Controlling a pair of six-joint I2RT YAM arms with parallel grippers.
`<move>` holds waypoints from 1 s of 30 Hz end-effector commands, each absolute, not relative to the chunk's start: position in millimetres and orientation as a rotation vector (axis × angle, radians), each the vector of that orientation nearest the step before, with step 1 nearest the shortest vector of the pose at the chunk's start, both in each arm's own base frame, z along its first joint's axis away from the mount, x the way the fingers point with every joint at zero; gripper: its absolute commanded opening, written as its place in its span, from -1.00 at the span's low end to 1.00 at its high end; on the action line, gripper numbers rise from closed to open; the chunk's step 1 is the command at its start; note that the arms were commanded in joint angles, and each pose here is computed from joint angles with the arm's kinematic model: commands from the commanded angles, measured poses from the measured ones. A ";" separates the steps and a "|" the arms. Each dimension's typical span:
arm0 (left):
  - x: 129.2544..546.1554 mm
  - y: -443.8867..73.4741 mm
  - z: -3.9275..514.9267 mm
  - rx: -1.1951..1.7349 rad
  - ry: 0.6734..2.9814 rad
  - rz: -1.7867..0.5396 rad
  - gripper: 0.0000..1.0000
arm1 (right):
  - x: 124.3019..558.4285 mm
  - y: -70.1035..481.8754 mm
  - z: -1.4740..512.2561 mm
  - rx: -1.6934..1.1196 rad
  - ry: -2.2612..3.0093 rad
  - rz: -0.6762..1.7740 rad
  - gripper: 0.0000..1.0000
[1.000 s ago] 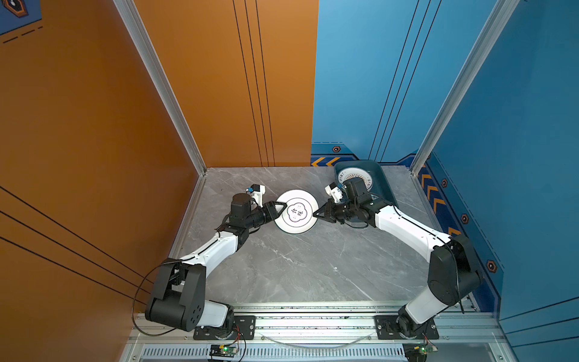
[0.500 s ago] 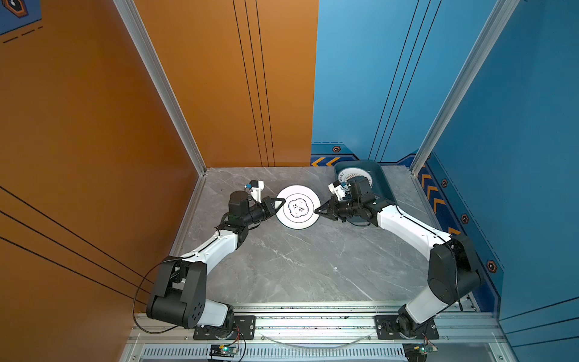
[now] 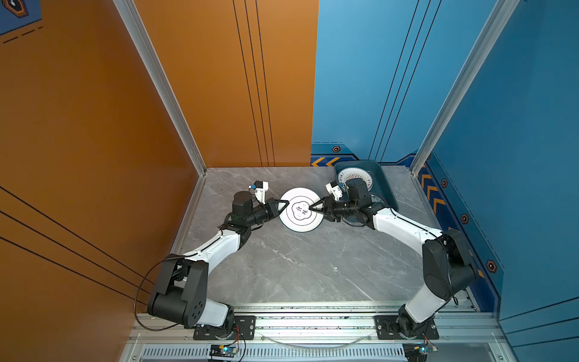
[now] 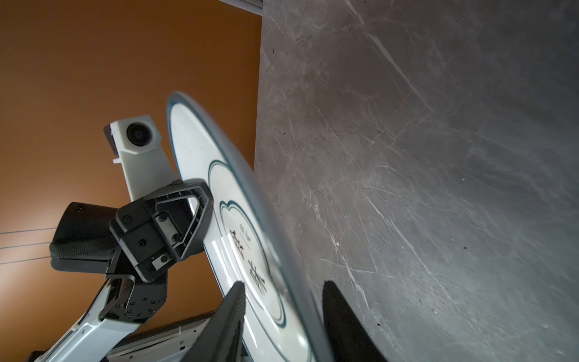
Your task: Place the plates into the plastic bin on the countertop
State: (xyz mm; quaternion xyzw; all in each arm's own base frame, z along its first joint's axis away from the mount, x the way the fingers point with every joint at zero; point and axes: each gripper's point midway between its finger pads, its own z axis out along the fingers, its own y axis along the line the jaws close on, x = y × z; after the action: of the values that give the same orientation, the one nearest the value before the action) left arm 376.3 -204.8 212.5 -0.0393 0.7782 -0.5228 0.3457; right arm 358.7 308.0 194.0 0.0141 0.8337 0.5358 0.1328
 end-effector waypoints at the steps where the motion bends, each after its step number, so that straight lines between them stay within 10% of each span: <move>1: 368.1 -221.8 221.6 -0.013 2.014 -1.412 -1.00 | 358.9 327.8 218.3 -0.057 2.306 1.678 -0.29; 10: 369.2 -221.7 217.6 -0.020 2.023 -1.408 -0.82 | 361.5 321.2 218.5 -0.040 2.314 1.639 -1.00; 20: 367.8 -217.8 210.1 -0.016 2.054 -1.368 0.83 | 389.2 265.4 226.1 0.066 2.323 1.463 -1.00; 30: 358.6 -199.9 198.3 0.015 2.159 -1.188 0.96 | 469.3 102.7 221.8 0.429 2.257 1.060 -1.00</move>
State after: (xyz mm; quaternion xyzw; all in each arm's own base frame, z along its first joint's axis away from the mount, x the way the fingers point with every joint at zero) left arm 358.7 -208.1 190.7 -0.0109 0.8171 -0.4828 0.3150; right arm 450.3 145.5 215.7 0.1345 0.8507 0.4329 0.2662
